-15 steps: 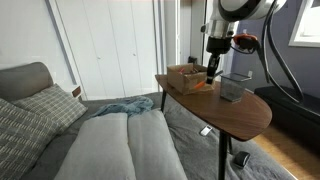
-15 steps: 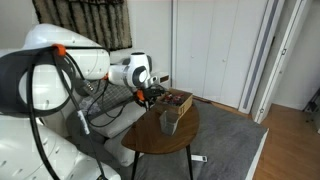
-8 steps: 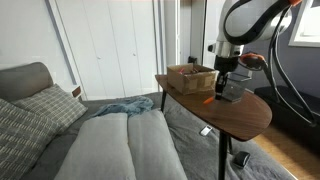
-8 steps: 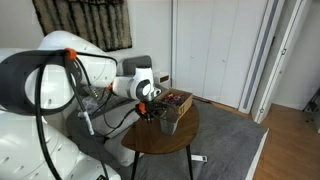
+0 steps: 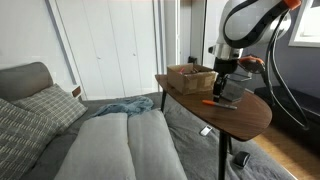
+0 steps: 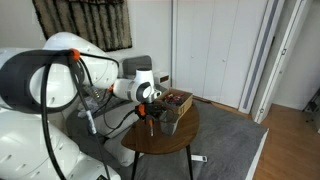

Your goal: Remove the white marker with an orange cap and put it on the table, pick up the white marker with an orange cup and put it in the desktop pen and pencil basket with the cup facing up

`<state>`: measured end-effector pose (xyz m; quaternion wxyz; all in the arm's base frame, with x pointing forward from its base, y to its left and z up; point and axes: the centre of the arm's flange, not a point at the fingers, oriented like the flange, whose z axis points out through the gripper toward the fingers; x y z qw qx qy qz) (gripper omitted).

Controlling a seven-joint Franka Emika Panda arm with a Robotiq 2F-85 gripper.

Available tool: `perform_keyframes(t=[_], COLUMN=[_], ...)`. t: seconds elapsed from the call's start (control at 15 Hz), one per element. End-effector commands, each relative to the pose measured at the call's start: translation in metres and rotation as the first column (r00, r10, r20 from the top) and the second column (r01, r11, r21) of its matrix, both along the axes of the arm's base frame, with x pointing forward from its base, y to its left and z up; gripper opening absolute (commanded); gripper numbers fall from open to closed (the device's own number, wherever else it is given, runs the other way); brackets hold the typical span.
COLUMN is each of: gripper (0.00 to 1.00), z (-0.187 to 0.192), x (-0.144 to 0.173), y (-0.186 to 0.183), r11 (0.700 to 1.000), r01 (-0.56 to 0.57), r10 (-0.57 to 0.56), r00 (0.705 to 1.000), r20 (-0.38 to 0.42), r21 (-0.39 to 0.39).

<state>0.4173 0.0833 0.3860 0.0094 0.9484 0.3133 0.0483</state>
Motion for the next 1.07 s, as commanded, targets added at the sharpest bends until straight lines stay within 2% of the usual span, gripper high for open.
perform_keyframes(t=[0.0, 0.2, 0.4, 0.73, 1.0], gripper=[0.82, 0.99, 1.0, 1.0, 1.0], z=[0.009, 0.011, 0.013, 0.018, 0.01], x=[-0.01, -0.005, 0.003, 0.022, 0.042], y=[0.01, 0.022, 0.029, 0.041, 0.057], r11=[1.0, 0.999, 0.993, 0.952, 0.922], r01=[0.031, -0.019, -0.086, -0.206, -0.299], r10=[-0.031, 0.019, 0.083, 0.18, 0.253], r00=[0.999, 1.0, 0.996, 0.975, 0.947], r20=[-0.007, -0.008, -0.04, -0.129, -0.199], r21=[-0.005, -0.034, -0.086, -0.228, -0.247])
